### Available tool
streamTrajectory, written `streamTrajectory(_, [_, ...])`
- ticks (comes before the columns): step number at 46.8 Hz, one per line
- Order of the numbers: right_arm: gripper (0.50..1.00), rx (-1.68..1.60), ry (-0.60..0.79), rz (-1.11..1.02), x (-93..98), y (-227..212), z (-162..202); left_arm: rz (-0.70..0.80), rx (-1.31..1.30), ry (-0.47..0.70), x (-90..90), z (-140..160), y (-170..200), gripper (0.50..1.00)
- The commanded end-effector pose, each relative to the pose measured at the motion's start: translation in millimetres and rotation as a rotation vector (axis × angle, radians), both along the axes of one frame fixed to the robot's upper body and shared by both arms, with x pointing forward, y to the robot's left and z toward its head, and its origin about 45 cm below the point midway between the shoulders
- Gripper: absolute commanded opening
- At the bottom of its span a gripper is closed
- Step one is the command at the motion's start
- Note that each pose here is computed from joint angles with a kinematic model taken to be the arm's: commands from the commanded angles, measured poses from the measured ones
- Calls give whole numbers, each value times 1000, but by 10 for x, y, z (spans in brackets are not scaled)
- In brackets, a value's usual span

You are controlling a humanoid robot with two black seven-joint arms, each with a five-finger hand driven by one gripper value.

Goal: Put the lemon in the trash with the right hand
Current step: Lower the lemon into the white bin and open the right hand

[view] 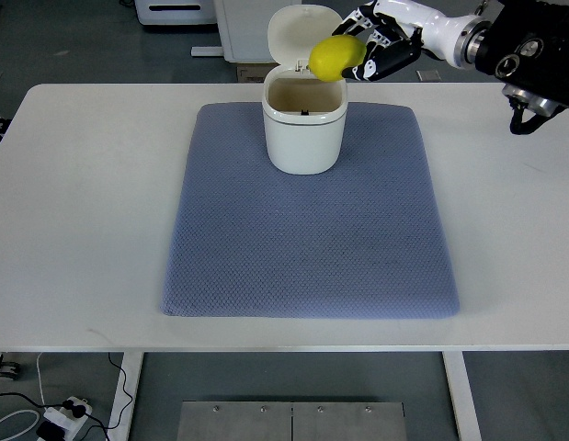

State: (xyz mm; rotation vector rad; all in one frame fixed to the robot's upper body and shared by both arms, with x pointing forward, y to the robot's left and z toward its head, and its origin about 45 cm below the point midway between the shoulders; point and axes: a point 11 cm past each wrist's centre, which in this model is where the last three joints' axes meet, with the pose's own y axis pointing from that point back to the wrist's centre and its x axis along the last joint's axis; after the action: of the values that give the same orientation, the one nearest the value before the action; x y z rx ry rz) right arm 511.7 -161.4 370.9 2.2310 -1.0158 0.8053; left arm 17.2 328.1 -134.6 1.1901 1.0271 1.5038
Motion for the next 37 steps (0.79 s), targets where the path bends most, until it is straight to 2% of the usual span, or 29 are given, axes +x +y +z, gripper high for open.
streamTrajectory(1, [500,-3,0,0,18,74,-7,0,-1,-1,5,0,-1,1000])
streamTrajectory(31, [500,-10,33,-10,49,257,-306,0,1,-1,5,1,1,1000])
streamTrajectory(34, [535,-8,40,-12,44,259,-350,0,-1,-1,5,0,-1,1000])
streamTrajectory(37, [591,-8,47,-12,36,258,-389,0,-1,-1,5,0,-1,1000])
